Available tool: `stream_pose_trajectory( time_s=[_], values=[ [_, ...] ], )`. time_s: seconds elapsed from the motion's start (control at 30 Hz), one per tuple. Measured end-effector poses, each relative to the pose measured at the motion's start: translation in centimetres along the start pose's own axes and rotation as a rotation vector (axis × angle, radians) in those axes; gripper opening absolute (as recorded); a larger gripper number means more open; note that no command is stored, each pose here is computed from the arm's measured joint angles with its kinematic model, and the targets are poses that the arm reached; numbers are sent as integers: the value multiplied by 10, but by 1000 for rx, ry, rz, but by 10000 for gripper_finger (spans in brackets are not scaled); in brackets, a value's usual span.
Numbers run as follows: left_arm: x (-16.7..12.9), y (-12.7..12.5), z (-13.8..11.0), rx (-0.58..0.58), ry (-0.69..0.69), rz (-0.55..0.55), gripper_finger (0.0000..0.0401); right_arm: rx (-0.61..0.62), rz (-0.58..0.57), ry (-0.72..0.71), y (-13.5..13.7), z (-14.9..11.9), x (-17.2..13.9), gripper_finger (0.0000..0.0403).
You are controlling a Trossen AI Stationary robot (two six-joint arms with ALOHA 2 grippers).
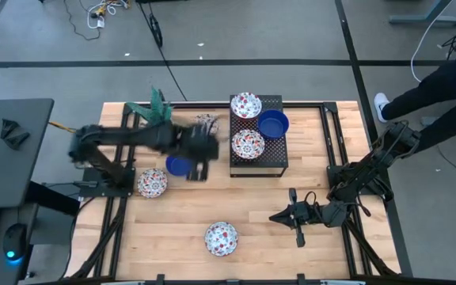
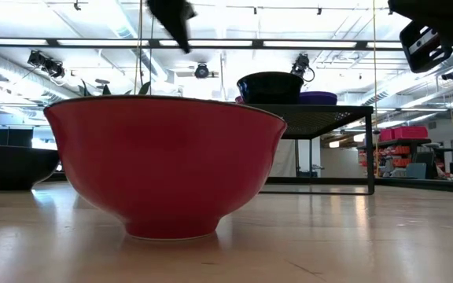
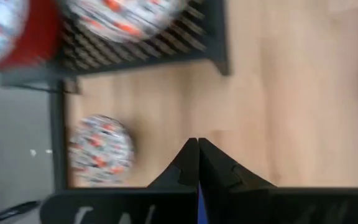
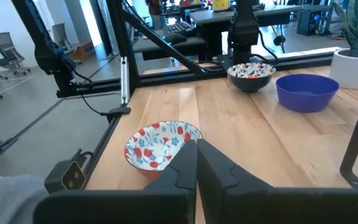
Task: Pick & Place Mini bowls
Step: Stack the bottom orange white bowl on top of the orange and white bowl on the shelf
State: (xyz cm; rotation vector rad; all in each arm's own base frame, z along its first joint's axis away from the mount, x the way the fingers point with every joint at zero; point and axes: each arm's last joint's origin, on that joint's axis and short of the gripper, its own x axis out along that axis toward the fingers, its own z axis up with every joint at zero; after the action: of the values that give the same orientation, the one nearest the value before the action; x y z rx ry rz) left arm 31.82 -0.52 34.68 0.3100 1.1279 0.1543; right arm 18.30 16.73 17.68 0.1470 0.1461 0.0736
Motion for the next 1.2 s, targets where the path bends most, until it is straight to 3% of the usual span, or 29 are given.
stream_pose_trajectory(
  time_s=[0.3,0.5,0.63,0.77,0.9,1.07,1.2],
  values=[
    [4,-114,-83,-225,-220,-52,3,-6,-9,9,1,-13,8,13],
    [6,-185,-113,-320,-448,-126,2,45,-18,-46,-1,-17,19,13],
    [13,-222,-130,-366,-556,-94,2,88,-12,-89,-8,-15,31,13],
    [22,-247,-146,-418,-569,-55,2,114,62,-70,-6,-2,56,20],
    [34,-261,-157,-476,-550,-43,4,32,77,68,1,13,87,42],
    [48,-268,-169,-603,-444,-55,5,-73,50,222,4,38,120,78],
    [57,-264,-177,-760,-296,-63,6,-123,45,243,1,55,137,102]
  ],
)
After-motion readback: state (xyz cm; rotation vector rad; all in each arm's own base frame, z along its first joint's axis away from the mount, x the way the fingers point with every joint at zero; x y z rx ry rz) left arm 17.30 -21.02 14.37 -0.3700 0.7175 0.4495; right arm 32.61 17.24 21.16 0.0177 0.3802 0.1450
